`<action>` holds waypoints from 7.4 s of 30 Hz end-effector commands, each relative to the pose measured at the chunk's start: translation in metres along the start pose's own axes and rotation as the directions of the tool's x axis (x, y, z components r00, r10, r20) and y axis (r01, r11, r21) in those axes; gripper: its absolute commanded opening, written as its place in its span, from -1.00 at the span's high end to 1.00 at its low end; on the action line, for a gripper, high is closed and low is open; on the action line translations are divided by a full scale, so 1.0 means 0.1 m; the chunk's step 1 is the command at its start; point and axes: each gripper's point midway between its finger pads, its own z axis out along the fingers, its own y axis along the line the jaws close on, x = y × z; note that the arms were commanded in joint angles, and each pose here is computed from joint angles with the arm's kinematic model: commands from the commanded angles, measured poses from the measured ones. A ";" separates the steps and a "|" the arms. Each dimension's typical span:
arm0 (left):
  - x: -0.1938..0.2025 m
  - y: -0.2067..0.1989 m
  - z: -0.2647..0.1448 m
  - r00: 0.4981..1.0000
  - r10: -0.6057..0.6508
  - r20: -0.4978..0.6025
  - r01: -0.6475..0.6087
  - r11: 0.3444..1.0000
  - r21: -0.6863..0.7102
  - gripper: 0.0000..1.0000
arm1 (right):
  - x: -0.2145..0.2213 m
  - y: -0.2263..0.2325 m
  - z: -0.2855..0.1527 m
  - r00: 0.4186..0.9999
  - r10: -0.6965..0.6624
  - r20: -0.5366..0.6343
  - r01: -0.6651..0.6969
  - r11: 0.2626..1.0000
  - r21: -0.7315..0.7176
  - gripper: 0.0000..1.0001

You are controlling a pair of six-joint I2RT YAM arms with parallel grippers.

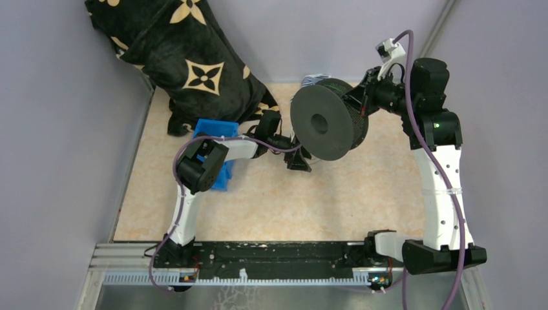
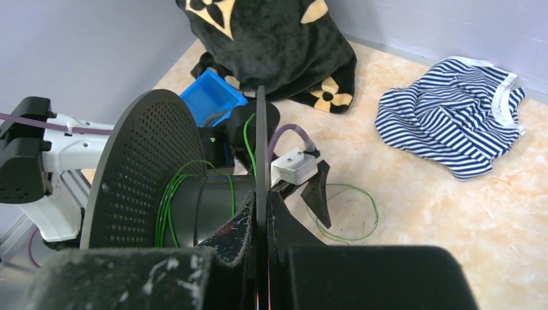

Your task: Wrap the cables

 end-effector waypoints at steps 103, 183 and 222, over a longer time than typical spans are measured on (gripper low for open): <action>-2.88 -1.30 -0.52 0.741 0.631 -0.232 -0.660 0.618 -0.427 0.99 | 0.92 -1.91 0.12 0.986 -0.152 -0.063 0.154 0.721 0.676 1.00; -1.63 0.09 -0.90 0.961 0.242 -0.135 -0.277 0.811 -0.515 0.99 | 0.53 -0.69 0.25 0.996 -0.084 0.030 0.077 0.980 0.185 1.00; -1.56 0.05 -0.88 0.963 0.237 -0.128 -0.269 0.827 -0.494 1.00 | 0.51 -0.65 0.23 0.996 -0.076 0.037 0.068 0.982 0.177 1.00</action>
